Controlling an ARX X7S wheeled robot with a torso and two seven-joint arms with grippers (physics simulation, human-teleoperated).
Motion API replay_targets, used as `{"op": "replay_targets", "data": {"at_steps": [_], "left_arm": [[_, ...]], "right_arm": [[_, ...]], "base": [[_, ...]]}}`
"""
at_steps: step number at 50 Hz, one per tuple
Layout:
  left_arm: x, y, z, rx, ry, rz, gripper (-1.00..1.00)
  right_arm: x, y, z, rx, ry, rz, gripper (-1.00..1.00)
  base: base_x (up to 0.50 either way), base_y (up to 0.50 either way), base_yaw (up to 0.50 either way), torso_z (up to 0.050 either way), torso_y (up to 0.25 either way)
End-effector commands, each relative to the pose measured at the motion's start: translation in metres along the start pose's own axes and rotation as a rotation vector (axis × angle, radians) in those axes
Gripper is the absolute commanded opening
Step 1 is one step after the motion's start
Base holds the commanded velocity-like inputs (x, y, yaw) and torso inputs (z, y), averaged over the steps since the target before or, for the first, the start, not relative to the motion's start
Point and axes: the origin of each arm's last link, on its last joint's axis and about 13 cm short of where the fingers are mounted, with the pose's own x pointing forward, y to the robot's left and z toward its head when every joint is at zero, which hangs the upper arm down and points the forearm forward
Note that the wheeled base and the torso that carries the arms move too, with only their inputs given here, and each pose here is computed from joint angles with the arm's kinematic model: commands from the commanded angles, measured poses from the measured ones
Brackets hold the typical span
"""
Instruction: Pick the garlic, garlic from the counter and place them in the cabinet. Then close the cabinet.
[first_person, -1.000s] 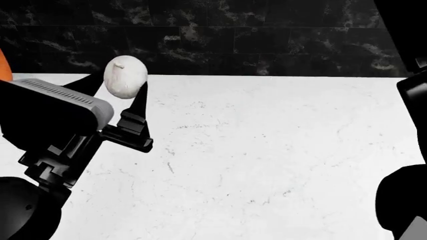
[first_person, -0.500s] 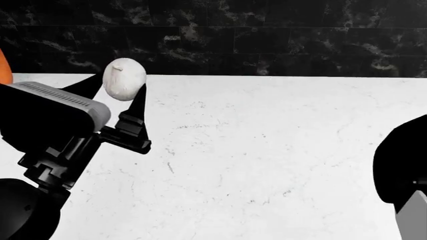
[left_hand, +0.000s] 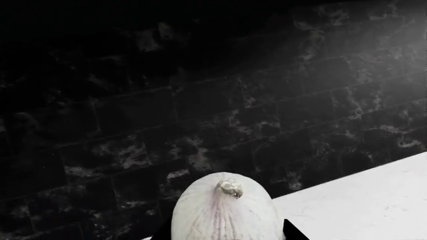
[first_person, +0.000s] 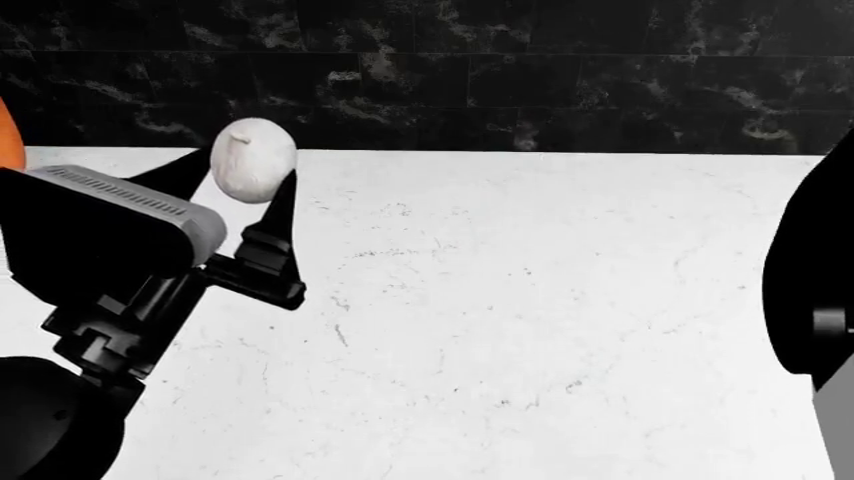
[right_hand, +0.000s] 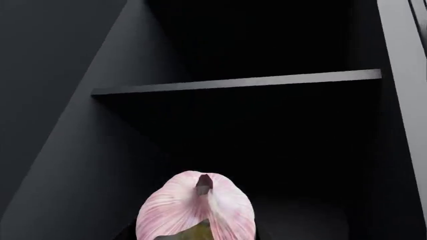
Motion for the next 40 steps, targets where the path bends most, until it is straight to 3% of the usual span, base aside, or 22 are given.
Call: {"op": "replay_targets", "data": {"at_steps": [1, 15, 29, 40], "left_arm": [[0.000, -0.001, -0.002, -0.006, 0.002, -0.003, -1.00], [0.001, -0.002, -0.002, -0.003, 0.004, -0.005, -1.00], [0.000, 0.000, -0.002, 0.002, 0.003, -0.001, -1.00], [-0.001, 0.001, -0.006, -0.001, 0.009, 0.004, -1.00]], "right_arm": [[0.032, -0.005, 0.006, -0.057, -0.012, 0.008, -1.00], [0.070, -0.010, 0.001, -0.180, 0.128, -0.090, -1.00], [0.096, -0.016, -0.018, -0.207, 0.268, -0.106, -1.00], [0.104, -0.026, -0.024, -0.255, 0.348, -0.233, -1.00]], "base": [[0.00, 0.00, 0.00, 0.000, 0.000], [0.00, 0.00, 0.00, 0.000, 0.000], [0.00, 0.00, 0.00, 0.000, 0.000], [0.00, 0.00, 0.00, 0.000, 0.000]]}}
